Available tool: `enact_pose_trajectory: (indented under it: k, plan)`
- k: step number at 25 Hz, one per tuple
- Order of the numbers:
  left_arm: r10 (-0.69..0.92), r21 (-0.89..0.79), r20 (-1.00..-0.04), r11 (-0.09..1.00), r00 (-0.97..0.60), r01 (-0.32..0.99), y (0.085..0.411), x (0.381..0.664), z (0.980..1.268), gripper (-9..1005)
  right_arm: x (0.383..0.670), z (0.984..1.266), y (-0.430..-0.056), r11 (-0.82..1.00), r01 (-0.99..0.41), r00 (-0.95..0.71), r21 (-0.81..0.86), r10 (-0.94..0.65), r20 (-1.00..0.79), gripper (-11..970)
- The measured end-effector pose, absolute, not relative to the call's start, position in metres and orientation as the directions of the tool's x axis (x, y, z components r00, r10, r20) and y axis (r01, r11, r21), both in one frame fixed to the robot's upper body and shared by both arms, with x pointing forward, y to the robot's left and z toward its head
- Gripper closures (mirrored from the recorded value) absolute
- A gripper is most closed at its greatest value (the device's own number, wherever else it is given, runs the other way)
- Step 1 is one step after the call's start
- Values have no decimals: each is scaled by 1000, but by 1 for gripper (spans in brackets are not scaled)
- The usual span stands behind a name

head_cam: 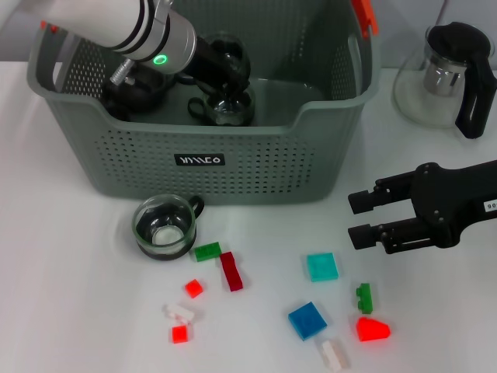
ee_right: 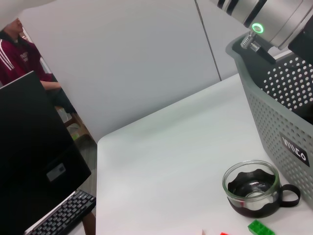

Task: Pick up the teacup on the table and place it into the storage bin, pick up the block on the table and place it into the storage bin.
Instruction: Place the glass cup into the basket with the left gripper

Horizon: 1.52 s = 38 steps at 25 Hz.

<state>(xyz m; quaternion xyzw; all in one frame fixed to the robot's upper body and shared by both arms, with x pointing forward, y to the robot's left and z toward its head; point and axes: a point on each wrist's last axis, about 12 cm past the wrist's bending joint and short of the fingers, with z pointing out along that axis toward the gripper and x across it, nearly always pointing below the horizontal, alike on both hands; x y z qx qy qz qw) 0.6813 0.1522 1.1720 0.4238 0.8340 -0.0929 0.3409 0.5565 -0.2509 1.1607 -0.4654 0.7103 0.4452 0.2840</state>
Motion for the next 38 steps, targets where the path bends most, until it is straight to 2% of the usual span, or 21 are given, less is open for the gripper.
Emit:
enact_pose_trajectory:
  k: [17,21,30,36,38]
  plan:
    - [646,144,-650,622,-401,769,152,682,1174,931,556,1159,-252,179,-912,-411,369,-404,-817,318]
    - [644,152,-657,623,-393,767,153,682,1177,779,556,1159,-252,180,-912,-411,370,-404,-817,316]
    - [637,160,-669,627,-383,762,162,680,1188,354,556,1159,-252,180,-912,-410,368,-405,-817,318]
    - [636,163,-677,621,-370,767,172,674,1204,244,556,1159,-252,180,-912,-410,368,-405,-817,317]
    - [634,160,-681,617,-366,770,177,671,1213,244,556,1160,-252,181,-912,-410,368,-405,-817,316]
